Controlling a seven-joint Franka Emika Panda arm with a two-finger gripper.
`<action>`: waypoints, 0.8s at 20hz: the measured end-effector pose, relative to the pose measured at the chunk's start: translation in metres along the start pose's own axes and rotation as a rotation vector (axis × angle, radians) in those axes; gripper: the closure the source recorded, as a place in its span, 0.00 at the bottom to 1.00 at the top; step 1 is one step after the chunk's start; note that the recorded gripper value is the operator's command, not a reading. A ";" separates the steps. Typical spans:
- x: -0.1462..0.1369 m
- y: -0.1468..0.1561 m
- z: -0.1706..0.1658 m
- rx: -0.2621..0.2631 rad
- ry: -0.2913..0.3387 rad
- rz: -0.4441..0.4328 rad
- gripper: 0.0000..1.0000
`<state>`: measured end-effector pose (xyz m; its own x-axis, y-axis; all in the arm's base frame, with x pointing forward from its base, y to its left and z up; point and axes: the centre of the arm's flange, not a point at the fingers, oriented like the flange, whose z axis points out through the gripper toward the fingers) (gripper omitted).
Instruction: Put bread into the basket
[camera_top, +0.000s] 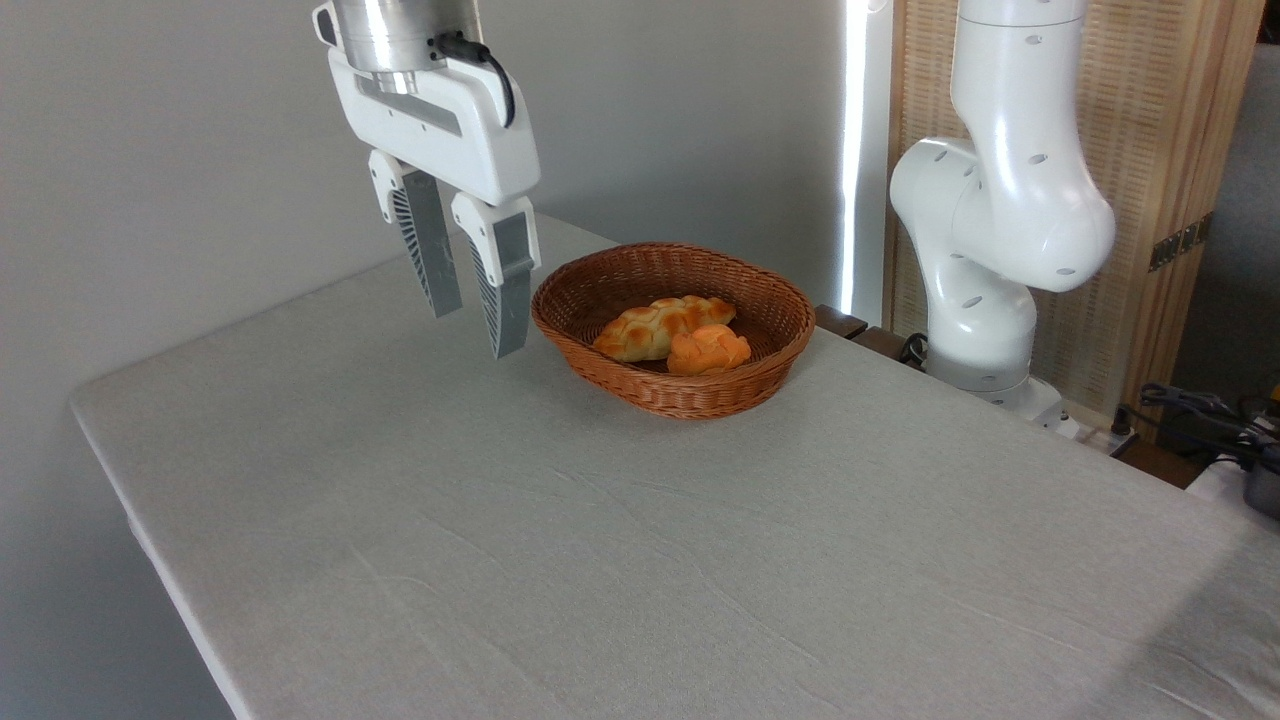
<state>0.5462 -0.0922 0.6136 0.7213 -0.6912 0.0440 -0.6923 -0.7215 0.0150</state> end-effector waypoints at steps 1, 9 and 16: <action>0.001 0.000 -0.001 -0.004 -0.006 0.000 0.00; 0.005 0.003 -0.006 -0.008 0.001 0.005 0.00; -0.010 -0.015 -0.015 0.011 0.007 -0.035 0.00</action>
<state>0.5493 -0.0737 0.6280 0.7447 -0.6655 0.0510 -0.6666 -0.7454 0.0055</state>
